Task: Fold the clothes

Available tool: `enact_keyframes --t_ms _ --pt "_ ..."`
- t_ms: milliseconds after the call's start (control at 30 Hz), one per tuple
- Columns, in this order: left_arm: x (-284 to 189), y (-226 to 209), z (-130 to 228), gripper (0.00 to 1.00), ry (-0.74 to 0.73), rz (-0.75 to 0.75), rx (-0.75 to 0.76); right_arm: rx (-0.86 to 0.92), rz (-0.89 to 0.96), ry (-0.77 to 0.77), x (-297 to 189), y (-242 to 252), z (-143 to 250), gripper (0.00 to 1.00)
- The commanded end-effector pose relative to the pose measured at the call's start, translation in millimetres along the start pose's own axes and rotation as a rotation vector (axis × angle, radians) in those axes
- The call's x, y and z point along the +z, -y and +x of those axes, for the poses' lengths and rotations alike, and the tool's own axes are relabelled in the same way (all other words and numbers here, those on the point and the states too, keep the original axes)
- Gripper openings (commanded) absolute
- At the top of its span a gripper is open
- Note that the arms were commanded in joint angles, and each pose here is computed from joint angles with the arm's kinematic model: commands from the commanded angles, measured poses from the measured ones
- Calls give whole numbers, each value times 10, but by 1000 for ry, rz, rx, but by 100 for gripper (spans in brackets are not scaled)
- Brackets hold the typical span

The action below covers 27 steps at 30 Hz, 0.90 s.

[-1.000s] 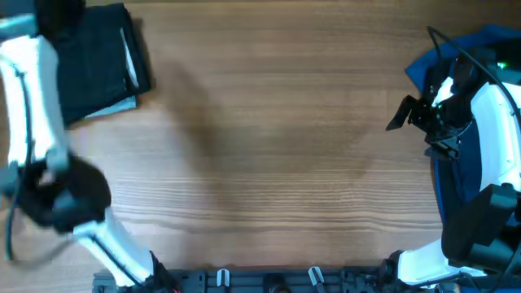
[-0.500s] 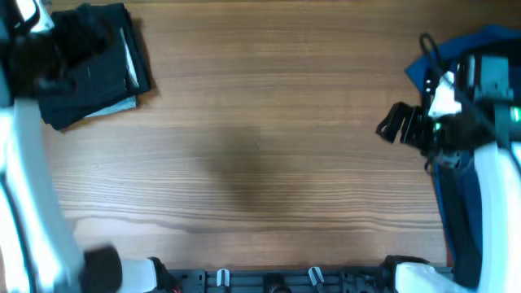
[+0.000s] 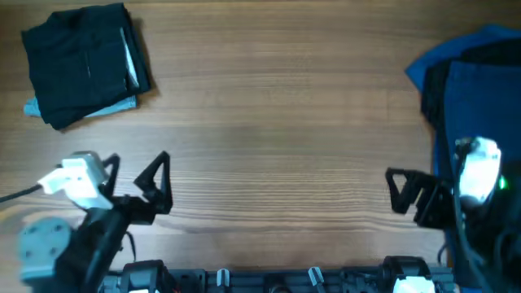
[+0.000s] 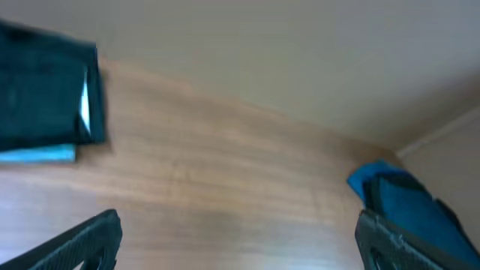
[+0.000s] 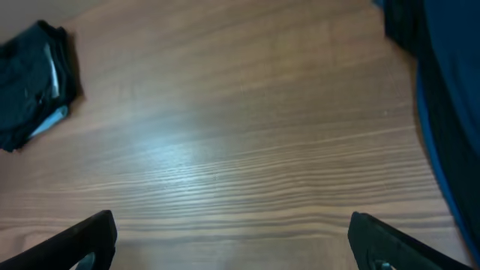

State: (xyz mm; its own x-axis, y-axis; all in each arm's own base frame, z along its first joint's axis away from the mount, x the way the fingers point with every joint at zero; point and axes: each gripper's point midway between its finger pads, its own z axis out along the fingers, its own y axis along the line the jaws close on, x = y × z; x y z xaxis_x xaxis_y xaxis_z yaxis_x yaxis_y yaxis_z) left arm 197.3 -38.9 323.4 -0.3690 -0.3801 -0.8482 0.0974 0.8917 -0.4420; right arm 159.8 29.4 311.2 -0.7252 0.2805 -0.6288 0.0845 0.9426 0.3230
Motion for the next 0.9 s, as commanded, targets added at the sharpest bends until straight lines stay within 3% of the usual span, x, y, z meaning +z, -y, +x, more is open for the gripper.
enact_keyframes --t_ms 0,33,167,367,867 --pt "228 -137 281 100 -76 0 -68 6 59 154 -94 150 -14 100" --pt "311 -191 325 100 -103 -15 -79 27 101 242 -138 236 -117 100" --pt "488 -285 353 100 -150 -46 -97 203 183 296 -76 407 -289 100" --pt "605 -344 389 100 -186 -63 -110 202 200 393 -105 421 -565 100" --pt "606 -344 393 100 -188 -63 -111 225 190 398 -104 411 -573 100"
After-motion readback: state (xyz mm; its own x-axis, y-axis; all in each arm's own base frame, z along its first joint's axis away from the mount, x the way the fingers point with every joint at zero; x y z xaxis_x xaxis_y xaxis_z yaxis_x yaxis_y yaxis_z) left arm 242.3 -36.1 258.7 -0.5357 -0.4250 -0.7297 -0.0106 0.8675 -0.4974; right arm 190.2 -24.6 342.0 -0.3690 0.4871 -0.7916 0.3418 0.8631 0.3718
